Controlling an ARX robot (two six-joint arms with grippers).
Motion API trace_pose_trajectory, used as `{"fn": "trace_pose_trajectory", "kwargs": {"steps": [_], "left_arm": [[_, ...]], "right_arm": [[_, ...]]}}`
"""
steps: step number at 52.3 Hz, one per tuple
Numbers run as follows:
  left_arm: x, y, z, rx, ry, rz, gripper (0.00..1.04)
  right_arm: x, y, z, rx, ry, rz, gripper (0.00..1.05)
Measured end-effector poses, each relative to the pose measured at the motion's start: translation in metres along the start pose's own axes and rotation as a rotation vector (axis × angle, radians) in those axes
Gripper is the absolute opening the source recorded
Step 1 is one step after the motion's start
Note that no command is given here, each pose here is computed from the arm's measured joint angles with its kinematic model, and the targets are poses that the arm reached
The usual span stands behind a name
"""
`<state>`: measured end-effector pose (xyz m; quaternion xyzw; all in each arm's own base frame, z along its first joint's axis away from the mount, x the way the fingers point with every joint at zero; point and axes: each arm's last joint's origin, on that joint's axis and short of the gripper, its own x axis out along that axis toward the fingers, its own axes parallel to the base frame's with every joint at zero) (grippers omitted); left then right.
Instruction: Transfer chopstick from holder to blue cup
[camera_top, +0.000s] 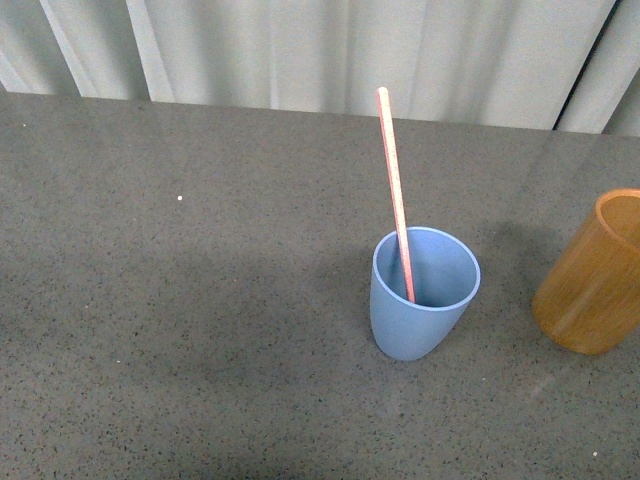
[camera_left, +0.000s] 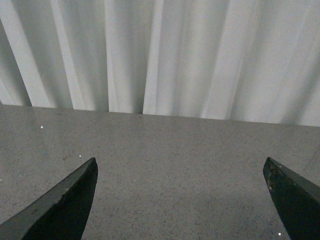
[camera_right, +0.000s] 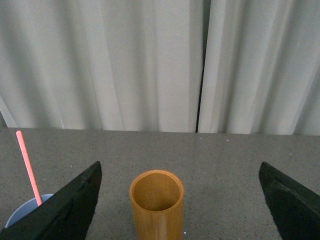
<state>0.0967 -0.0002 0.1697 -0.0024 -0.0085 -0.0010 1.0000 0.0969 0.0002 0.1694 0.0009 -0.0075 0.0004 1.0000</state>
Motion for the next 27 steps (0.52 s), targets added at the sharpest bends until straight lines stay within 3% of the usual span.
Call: {"fn": "trace_pose_trajectory", "kwargs": {"steps": [27], "left_arm": [[0.0000, 0.0000, 0.0001, 0.000, 0.000, 0.000, 0.98]], "right_arm": [[0.0000, 0.0000, 0.0000, 0.000, 0.000, 0.000, 0.95]]}}
